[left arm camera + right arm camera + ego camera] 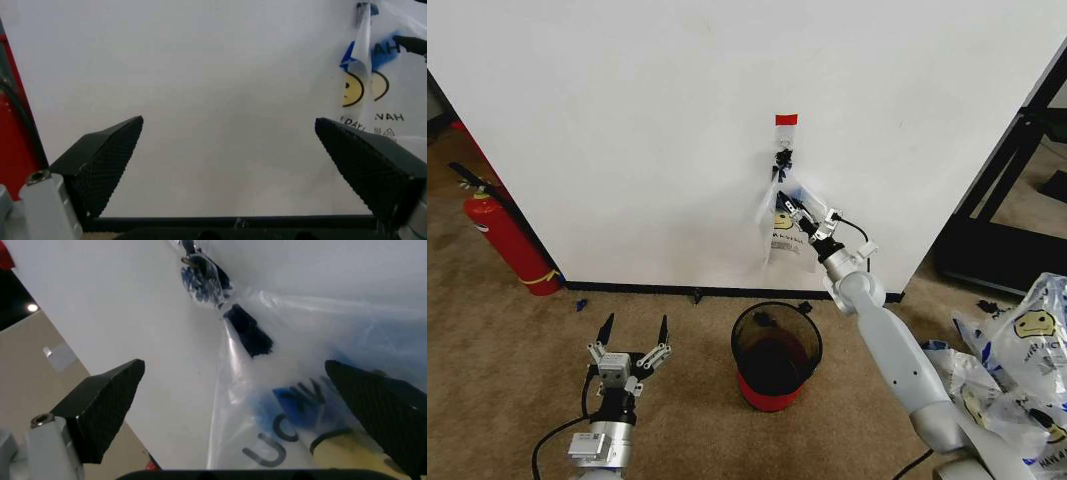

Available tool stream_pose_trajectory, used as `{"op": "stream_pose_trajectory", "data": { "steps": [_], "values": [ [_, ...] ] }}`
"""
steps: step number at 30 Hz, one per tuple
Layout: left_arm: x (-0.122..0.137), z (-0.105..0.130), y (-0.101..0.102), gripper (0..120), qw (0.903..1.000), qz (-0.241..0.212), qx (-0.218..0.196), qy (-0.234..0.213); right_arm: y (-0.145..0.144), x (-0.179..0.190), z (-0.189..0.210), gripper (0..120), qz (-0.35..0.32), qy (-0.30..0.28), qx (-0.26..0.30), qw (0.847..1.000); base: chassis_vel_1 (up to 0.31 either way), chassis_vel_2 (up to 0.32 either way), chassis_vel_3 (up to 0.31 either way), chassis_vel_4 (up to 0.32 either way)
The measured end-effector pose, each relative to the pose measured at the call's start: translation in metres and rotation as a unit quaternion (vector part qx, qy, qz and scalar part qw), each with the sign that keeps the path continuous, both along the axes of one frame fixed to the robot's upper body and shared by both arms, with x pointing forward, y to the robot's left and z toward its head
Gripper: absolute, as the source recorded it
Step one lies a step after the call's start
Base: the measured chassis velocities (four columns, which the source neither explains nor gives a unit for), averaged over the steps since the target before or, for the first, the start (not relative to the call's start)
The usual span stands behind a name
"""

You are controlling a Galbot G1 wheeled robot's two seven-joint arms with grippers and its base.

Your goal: Pick up the garbage bag from the wall and place it over the trash bin.

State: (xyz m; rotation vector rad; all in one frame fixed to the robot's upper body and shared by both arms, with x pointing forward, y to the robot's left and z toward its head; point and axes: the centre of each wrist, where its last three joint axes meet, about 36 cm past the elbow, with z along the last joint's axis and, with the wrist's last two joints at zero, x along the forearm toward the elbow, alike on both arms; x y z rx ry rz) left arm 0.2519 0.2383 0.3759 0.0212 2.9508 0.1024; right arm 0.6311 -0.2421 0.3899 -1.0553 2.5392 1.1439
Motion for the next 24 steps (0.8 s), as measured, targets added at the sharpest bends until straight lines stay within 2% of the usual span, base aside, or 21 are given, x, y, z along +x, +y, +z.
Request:
{"op": "stream_pose_trajectory", "data": {
  "steps": [15, 24],
  "values": [
    [-0.001, 0.001, 0.003, 100, 1.0000, 0.005, 0.002, 0.000, 0.021, 0.027, 0.013, 99, 0.017, -0.013, 0.002, 1.000, 0.000, 0.000, 0.000, 0.000],
    [-0.001, 0.001, 0.003, 100, 1.0000, 0.005, 0.002, 0.001, 0.018, 0.037, 0.018, 99, 0.017, -0.020, -0.007, 1.000, 0.000, 0.000, 0.000, 0.000]
  ]
}}
